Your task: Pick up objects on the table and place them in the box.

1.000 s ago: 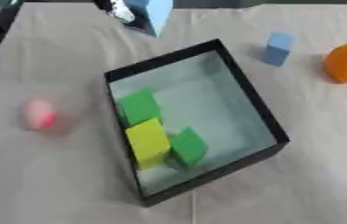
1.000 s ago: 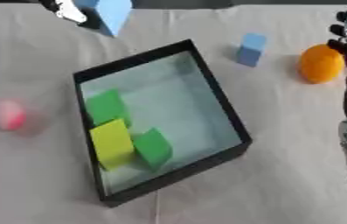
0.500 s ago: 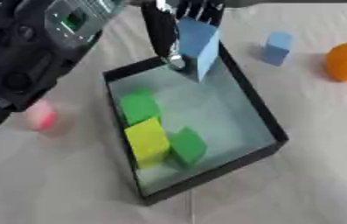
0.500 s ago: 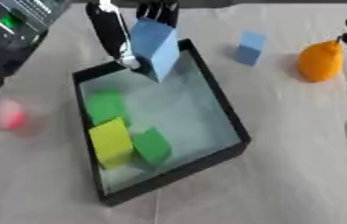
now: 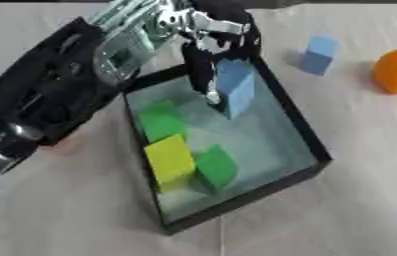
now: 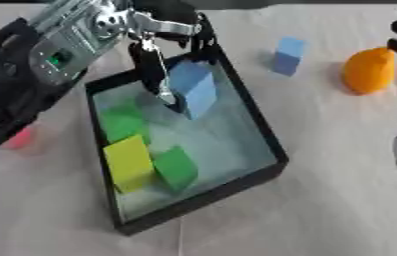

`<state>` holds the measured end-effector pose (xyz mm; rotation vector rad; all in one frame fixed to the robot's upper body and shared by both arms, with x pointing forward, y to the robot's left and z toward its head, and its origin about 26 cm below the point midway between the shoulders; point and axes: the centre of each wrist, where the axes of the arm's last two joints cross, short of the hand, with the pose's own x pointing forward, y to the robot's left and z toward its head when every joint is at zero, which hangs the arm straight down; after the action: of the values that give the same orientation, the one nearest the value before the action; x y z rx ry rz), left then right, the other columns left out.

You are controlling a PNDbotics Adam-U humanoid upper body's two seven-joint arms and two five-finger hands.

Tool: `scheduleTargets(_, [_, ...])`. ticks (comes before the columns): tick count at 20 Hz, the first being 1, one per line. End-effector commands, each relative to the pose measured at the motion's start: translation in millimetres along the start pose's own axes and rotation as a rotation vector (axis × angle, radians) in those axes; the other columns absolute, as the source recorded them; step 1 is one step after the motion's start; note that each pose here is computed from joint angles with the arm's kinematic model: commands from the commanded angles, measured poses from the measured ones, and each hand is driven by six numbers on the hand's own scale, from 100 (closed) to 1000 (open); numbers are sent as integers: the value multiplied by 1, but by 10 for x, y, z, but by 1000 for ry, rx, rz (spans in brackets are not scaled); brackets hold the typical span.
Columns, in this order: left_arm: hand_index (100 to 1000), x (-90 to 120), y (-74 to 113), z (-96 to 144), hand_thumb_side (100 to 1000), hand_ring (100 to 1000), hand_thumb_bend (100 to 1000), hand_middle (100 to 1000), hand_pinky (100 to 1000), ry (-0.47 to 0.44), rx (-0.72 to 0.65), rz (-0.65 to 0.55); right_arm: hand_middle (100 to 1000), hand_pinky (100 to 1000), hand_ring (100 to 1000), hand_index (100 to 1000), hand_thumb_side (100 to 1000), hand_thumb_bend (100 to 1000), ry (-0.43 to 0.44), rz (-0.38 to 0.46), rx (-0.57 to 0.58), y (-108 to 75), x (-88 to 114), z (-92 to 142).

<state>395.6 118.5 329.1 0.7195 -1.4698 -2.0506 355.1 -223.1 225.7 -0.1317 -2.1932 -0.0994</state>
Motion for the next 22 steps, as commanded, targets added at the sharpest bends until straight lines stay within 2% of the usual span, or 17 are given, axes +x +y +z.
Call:
scheduleTargets(1, [850,-29,115,93,296,835,728,816,794,1,29,-17,777,825,827,861,678,100,-34,0,15,1,99,-32])
scheduleTargets(2, [840,-37,131,119,267,820,706,793,779,1,35,-18,777,825,827,861,679,100,-33,2,16,0,97,-30])
scheduleTargets(6, [826,-115,221,343,224,813,712,779,772,26,61,-28,777,824,827,861,678,100,-28,10,12,-20,81,-20])
scheduleTargets(7, [827,-146,241,432,167,810,678,776,771,42,67,-34,777,824,827,861,673,100,-26,14,13,-27,75,-17])
scheduleTargets(8, [826,-187,254,536,228,811,717,775,773,63,68,-39,777,824,827,861,678,100,-24,19,12,-36,70,-14])
scheduleTargets(9, [825,-216,263,641,100,811,695,774,774,81,67,-43,777,824,827,861,678,100,-24,23,11,-44,67,-13])
scheduleTargets(10, [824,-254,263,761,226,813,735,774,777,106,65,-47,777,824,827,861,678,100,-22,29,9,-59,60,-10])
scheduleTargets(15, [825,-371,112,1341,226,820,760,777,786,222,48,-49,777,824,827,860,677,100,-20,52,2,-113,45,-3])
scheduleTargets(18, [830,-402,-65,1592,256,820,750,780,786,278,25,-15,777,824,827,860,676,100,-21,61,2,-130,46,-4])
scheduleTargets(22, [830,-344,-240,1835,296,821,710,782,784,296,7,66,777,823,827,860,676,100,-25,60,3,-126,58,-10])
